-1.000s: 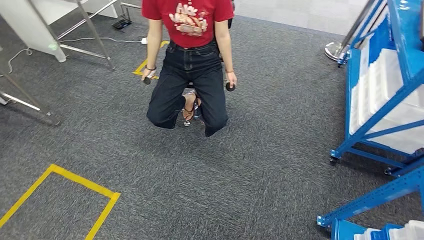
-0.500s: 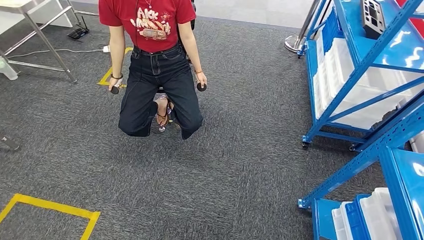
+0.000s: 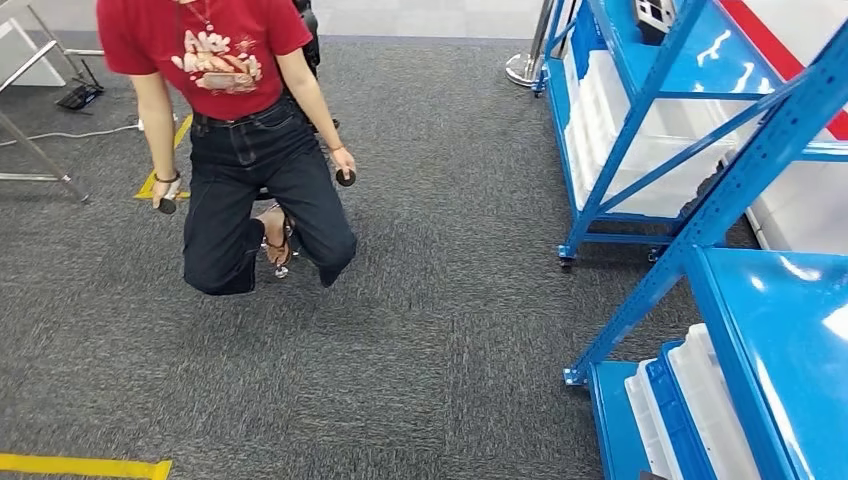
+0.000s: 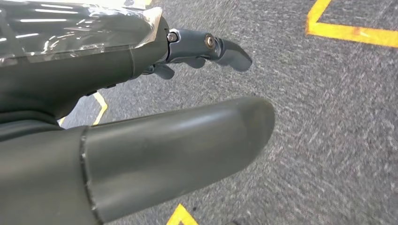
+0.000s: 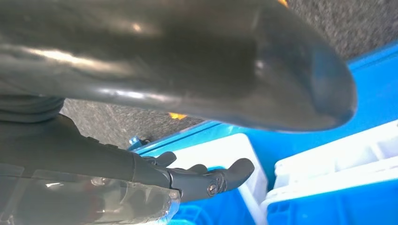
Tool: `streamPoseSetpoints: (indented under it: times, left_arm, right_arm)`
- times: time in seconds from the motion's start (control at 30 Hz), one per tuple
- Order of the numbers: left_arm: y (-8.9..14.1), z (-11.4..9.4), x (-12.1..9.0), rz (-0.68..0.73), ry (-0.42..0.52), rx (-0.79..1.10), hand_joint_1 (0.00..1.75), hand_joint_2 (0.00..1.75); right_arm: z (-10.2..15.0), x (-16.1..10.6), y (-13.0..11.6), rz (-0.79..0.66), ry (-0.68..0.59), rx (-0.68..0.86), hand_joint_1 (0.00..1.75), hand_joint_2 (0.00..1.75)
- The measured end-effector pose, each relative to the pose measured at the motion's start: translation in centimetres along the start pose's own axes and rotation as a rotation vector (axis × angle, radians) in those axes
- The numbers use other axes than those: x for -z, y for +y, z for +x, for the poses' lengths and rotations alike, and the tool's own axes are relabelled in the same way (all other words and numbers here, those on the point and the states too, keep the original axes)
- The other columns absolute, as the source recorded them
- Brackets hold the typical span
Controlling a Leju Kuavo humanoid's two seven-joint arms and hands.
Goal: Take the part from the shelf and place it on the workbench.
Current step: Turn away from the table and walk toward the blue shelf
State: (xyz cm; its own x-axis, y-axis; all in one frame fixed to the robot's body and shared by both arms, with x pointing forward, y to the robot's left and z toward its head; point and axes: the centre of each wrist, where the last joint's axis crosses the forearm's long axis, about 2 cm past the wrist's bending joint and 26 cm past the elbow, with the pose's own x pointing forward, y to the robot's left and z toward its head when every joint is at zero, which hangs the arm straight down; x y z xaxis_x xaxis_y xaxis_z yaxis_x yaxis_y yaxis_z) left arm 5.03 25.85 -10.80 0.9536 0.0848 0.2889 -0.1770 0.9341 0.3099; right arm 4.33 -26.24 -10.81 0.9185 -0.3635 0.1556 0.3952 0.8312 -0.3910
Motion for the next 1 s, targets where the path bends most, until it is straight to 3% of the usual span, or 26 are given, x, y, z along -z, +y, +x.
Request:
streamPoseSetpoints:
  times: [1.0]
  left_arm:
    - [-0.07,-0.04,-0.04,-0.003,0.009,-0.003,0.00,0.00]
  right_arm:
    - [0.05,0.05,-0.09,-0.005,-0.001,-0.009,0.00,0.00]
